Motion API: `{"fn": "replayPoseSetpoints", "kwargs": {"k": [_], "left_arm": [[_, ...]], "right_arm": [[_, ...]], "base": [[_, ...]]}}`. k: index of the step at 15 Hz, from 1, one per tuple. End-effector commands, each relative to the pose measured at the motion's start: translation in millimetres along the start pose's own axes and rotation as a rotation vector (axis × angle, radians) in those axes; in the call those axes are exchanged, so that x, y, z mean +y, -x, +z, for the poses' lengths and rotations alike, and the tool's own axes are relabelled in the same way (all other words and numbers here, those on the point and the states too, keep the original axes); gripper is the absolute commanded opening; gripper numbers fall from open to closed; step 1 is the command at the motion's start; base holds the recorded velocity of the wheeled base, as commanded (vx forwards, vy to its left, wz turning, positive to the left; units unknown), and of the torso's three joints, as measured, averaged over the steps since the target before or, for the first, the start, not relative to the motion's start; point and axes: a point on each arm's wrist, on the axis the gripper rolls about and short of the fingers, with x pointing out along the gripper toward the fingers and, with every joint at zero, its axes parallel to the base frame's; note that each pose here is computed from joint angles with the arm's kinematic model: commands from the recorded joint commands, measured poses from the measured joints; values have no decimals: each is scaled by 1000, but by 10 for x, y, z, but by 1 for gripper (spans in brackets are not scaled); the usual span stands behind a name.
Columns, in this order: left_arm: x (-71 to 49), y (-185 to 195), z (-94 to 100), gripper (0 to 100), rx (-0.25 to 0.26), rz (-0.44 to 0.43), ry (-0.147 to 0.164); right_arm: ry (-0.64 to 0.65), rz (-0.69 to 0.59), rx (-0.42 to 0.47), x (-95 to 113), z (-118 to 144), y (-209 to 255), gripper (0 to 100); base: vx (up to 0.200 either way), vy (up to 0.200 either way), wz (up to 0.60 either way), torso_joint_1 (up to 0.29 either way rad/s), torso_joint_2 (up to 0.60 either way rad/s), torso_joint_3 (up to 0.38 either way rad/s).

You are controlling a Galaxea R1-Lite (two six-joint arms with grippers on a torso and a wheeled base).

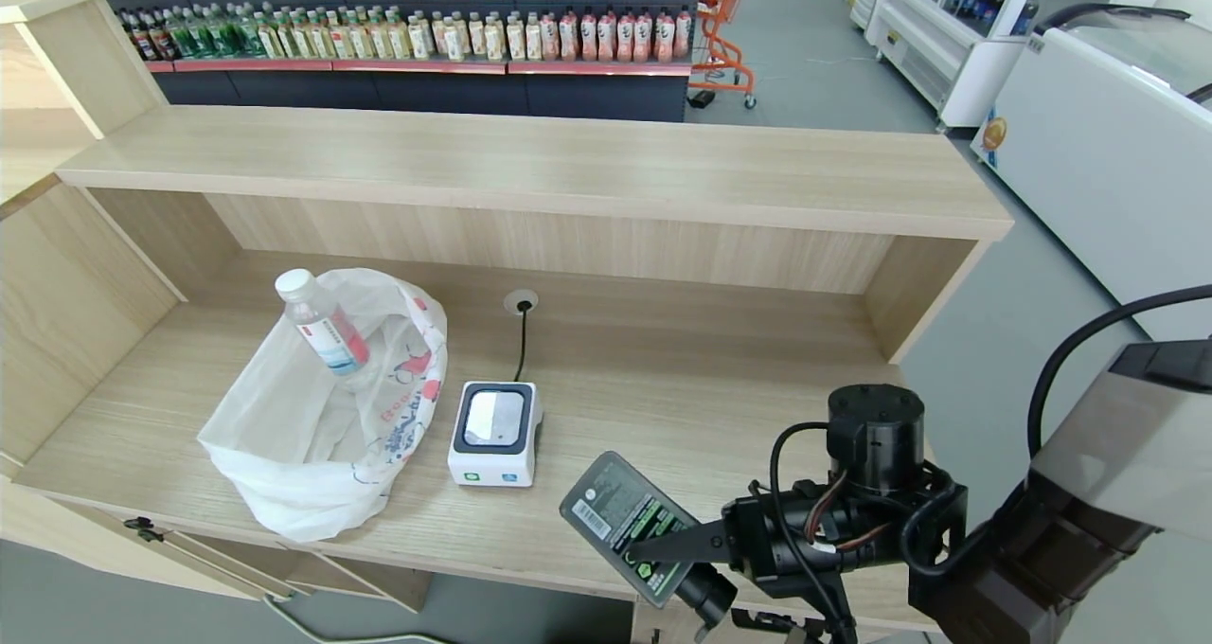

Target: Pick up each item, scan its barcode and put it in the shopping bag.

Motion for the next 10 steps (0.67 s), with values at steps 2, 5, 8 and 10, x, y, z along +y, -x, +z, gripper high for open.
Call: {"fn": "replayPoseSetpoints", "kwargs": {"k": [2, 5, 8, 10], "left_arm": [[0, 0, 0, 100, -1, -1, 0], [0, 0, 0, 100, -1, 0, 0], [0, 0, 0, 100, -1, 0, 0], [0, 0, 0, 100, -1, 0, 0]], "right_arm": [[1, 0, 2, 12, 11, 2, 0], [-1, 1, 0, 25, 17, -2, 0], [-2, 2, 1, 21, 15, -1, 0], [0, 0, 1, 11, 16, -1, 0]], "base": [[0, 0, 0, 0, 0, 0], [0, 0, 0, 0, 0, 0], [0, 0, 0, 0, 0, 0], [0, 0, 0, 0, 0, 0]]}}
